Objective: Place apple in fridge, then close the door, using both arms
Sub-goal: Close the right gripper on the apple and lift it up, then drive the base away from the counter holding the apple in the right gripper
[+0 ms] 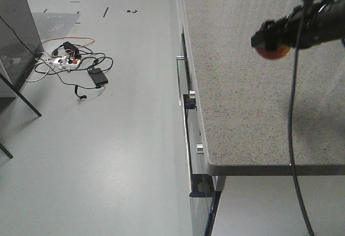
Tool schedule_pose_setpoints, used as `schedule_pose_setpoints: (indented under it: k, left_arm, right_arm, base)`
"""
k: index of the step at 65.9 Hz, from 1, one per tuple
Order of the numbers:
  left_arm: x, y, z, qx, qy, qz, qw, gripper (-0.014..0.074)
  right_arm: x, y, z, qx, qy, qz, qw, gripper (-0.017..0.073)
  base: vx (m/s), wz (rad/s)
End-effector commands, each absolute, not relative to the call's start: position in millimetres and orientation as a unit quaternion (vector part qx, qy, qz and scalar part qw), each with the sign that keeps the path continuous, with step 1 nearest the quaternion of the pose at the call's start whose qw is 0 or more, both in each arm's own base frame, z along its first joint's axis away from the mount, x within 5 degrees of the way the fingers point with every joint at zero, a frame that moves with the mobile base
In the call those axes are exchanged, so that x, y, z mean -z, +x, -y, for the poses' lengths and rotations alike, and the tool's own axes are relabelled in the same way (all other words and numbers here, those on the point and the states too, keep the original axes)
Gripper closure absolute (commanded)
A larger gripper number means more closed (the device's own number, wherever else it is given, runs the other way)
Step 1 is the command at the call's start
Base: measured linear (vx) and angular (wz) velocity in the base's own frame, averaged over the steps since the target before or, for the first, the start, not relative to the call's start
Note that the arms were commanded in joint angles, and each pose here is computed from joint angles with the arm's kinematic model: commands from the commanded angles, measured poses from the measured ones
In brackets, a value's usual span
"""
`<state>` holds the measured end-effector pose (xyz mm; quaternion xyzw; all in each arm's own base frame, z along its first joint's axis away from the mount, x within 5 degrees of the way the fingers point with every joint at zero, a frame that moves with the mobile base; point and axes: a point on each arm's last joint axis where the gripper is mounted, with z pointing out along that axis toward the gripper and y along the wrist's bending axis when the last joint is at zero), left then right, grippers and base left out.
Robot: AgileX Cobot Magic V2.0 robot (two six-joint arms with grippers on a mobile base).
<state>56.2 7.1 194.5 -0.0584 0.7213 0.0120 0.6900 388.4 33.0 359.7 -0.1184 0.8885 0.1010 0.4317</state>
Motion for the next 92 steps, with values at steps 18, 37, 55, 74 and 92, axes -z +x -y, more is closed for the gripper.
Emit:
schedule_pose_setpoints:
  k: [18, 37, 55, 74, 92]
  left_arm:
    - [-208, 55, -4, 0.001, -0.047, -0.688, 0.724, 0.0600]
    - [-208, 55, -4, 0.001, -0.047, -0.688, 0.724, 0.0600]
    - [-208, 55, -4, 0.001, -0.047, -0.688, 0.724, 0.0600]
    - [-208, 55, -4, 0.001, -0.047, -0.688, 0.724, 0.0600]
    - [-208, 55, -4, 0.001, -0.047, -0.688, 0.724, 0.0600]
  right_arm:
    - [-477, 291, -45, -0.166, -0.165, -0.792, 0.564, 0.0438]
    - [-487, 280, -46, -0.170, -0.164, -0.783, 0.575, 0.0438]
    - [-487, 280, -46, -0.170, -0.164, -0.783, 0.575, 0.0438]
    - [-487, 280, -46, -0.170, -0.164, -0.783, 0.575, 0.0438]
    - [-487, 280, -46, -0.170, -0.164, -0.783, 0.575, 0.0438]
  base:
    - [0.00, 0.00]
    - [0.00, 0.00]
    - [0.00, 0.00]
    - [0.00, 0.00]
    - [0.00, 0.00]
